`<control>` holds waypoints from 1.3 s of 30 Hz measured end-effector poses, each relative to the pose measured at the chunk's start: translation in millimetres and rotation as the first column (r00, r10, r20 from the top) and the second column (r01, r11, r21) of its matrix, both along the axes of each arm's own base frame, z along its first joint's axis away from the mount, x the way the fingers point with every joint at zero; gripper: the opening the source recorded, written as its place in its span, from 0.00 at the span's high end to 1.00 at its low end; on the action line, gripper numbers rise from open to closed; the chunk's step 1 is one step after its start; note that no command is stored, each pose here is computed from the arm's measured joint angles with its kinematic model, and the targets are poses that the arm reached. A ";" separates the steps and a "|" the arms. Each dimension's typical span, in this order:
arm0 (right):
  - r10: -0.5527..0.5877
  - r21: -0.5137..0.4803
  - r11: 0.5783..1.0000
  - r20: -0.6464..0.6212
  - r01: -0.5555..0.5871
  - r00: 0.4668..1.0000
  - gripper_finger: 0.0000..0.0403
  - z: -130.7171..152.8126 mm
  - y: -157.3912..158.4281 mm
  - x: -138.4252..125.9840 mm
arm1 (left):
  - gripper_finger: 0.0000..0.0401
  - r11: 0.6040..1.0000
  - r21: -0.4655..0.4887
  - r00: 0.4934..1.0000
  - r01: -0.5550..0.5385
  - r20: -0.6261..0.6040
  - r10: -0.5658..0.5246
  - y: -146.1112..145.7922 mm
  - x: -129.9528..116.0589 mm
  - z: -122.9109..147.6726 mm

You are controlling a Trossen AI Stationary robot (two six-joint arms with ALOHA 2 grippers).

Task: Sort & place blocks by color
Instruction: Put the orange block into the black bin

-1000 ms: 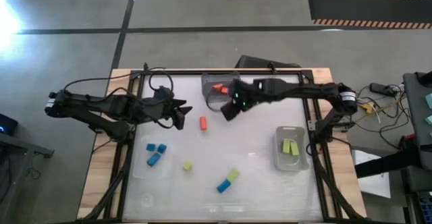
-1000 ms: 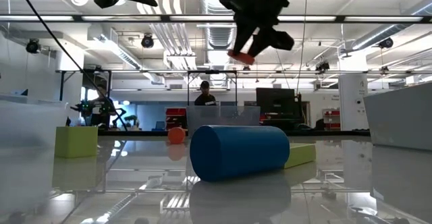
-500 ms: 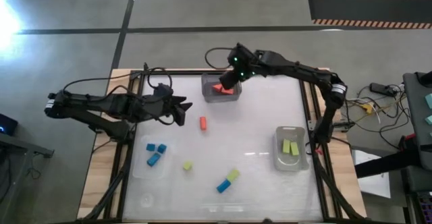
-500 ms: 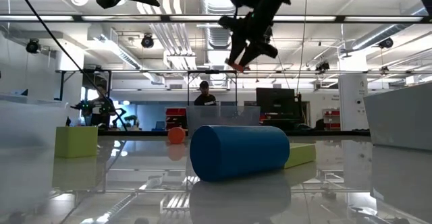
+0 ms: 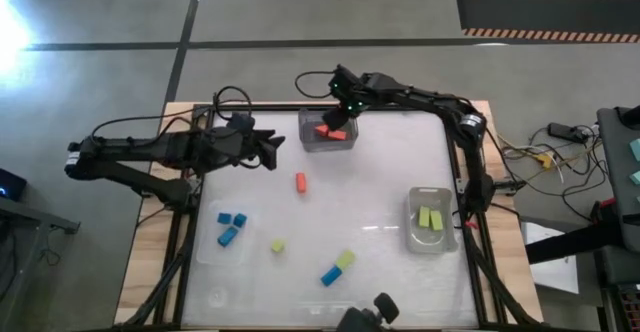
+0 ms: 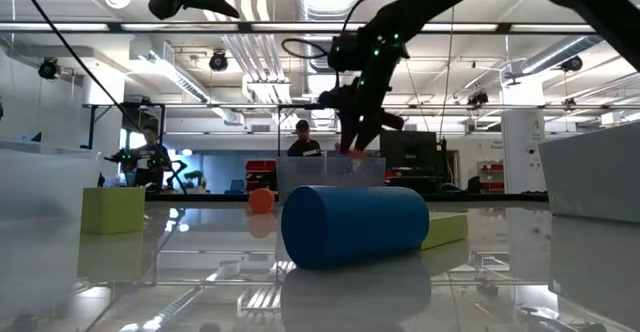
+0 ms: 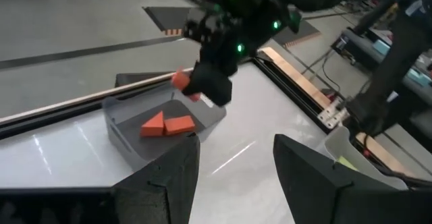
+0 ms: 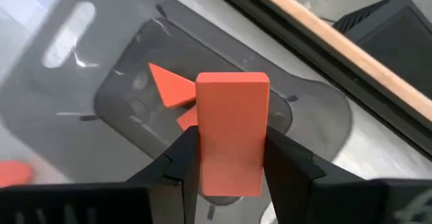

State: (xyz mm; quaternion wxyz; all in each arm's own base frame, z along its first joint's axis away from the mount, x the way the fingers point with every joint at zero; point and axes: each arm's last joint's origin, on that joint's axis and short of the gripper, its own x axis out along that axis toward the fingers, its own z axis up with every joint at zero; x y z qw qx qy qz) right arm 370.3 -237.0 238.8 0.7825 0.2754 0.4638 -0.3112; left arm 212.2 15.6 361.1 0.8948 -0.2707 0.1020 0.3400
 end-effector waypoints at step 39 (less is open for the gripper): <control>0.659 -0.103 0.689 -0.322 -0.717 0.679 0.62 -22.6 -10.0 15.2 | 0.57 0.997 0.001 0.997 -0.081 -0.011 0.081 17.2 -2.2 -1.4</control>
